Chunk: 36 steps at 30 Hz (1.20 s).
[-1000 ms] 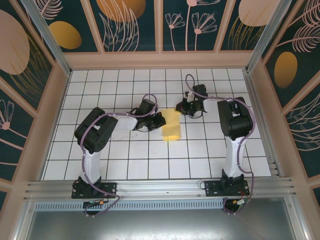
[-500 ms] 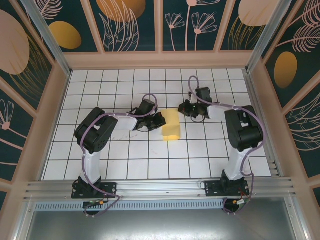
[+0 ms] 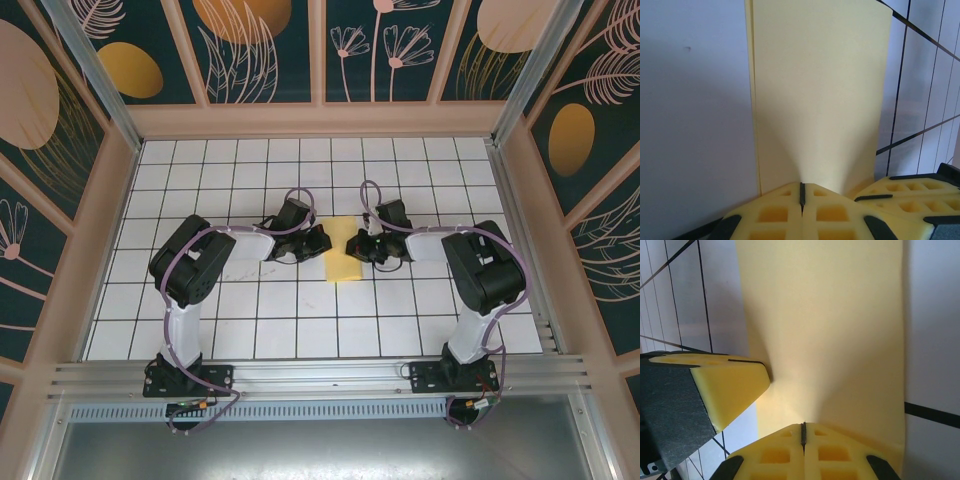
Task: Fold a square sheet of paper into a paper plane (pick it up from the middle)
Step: Fold the square sheet of paper in half at the center of the table.
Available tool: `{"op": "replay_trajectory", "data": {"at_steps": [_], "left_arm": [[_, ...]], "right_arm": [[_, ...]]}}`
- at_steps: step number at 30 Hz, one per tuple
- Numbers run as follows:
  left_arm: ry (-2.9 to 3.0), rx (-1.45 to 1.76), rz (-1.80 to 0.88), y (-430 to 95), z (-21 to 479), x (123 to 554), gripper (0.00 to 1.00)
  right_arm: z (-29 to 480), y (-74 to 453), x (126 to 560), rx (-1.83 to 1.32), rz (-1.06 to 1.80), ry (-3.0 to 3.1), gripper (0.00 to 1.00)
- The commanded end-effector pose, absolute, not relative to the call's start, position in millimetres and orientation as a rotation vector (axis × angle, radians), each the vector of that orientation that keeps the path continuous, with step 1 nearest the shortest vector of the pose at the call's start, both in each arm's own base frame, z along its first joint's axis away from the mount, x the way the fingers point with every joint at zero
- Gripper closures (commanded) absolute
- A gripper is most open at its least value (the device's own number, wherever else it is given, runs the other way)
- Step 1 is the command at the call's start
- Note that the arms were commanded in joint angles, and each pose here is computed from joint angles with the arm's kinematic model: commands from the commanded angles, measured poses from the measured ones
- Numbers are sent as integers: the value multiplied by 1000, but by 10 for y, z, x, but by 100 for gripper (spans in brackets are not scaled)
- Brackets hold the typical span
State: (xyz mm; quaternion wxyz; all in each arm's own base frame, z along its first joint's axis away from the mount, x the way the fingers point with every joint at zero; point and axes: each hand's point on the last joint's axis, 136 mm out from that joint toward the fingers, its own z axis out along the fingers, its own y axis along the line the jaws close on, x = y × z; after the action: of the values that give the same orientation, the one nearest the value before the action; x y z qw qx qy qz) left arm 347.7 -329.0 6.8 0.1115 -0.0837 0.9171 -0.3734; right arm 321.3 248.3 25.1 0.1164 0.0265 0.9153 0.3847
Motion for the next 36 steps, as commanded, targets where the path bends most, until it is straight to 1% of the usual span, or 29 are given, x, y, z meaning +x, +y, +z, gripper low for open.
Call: {"op": "replay_trajectory", "data": {"at_steps": [1,8,13,15,20,23,29,36], "left_arm": [[3106,-435,-489,-2399,-1044,2655,100],[3100,-438,-460,-2363,-1050,2658,100],[3105,-445,-458,-2350,-1082,2641,100],[3105,-441,-458,-2354,-1084,2644,100],[3103,-433,-463,-2373,-1070,2668,100],[3104,-432,-462,-2370,-1074,2660,100],[3102,-434,-470,-2377,-1060,2664,100],[3107,-456,-489,-2390,-1087,2642,100]], "right_arm": [[192,2448,3184,80,1110,2684,100],[73,2236,2973,107,1060,2744,100],[113,2010,2849,149,1058,2738,100],[184,1959,2861,142,1050,2720,100],[597,2107,3040,50,1127,2601,100],[669,2272,3107,-1,1172,2583,100],[466,2457,3129,-9,1213,2638,100],[211,2424,2937,18,1222,2736,100]]}}
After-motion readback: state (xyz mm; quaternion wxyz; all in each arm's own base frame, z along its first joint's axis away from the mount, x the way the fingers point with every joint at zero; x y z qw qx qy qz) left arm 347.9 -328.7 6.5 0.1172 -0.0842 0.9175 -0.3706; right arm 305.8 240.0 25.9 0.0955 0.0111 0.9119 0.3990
